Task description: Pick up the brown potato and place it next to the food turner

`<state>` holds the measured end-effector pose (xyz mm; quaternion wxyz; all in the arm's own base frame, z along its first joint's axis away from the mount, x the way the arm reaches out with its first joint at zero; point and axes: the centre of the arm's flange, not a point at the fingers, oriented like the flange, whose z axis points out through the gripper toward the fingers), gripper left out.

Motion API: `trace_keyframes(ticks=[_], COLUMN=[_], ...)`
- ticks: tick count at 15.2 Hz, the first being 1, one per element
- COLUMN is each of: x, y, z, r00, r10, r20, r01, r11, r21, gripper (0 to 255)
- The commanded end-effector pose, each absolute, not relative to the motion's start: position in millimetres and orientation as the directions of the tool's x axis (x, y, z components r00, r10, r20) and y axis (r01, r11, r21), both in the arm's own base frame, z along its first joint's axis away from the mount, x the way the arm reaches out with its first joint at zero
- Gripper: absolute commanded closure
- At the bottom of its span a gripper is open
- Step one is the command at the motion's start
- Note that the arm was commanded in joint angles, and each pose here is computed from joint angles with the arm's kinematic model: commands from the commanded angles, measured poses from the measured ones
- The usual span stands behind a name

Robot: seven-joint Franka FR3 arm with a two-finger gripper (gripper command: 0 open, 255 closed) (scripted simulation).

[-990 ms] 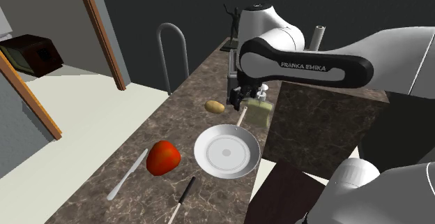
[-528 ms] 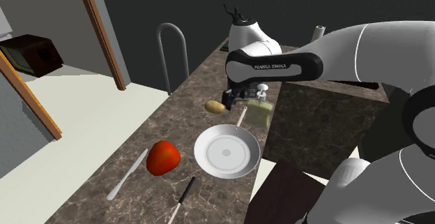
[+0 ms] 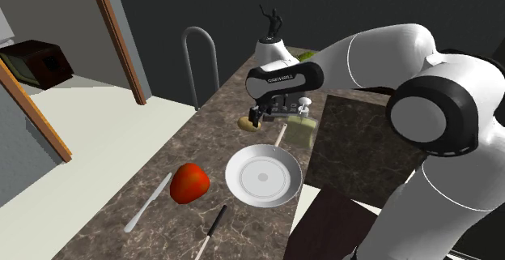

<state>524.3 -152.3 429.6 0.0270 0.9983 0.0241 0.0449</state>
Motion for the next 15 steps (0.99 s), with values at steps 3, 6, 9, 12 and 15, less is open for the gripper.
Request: trace_keyframes(ticks=[3, 6, 9, 12, 15], x=[562.8, 592.0, 603.9, 605.7, 607.8], y=[-171.1, -182.4, -186.7, -187.4, -188.1], z=[395.9, 372.6, 358.4, 342.7, 323.9], r00=[0.991, 0.987, 0.986, 0.986, 0.986], r10=[0.091, 0.121, 0.132, 0.132, 0.132], r20=[0.096, 0.102, 0.104, 0.104, 0.104], r01=[0.086, 0.116, 0.127, 0.127, 0.127], r11=[-0.995, -0.992, -0.990, -0.990, -0.990], r21=[0.055, 0.054, 0.054, 0.054, 0.054], gripper=[0, 0, 0, 0, 0])
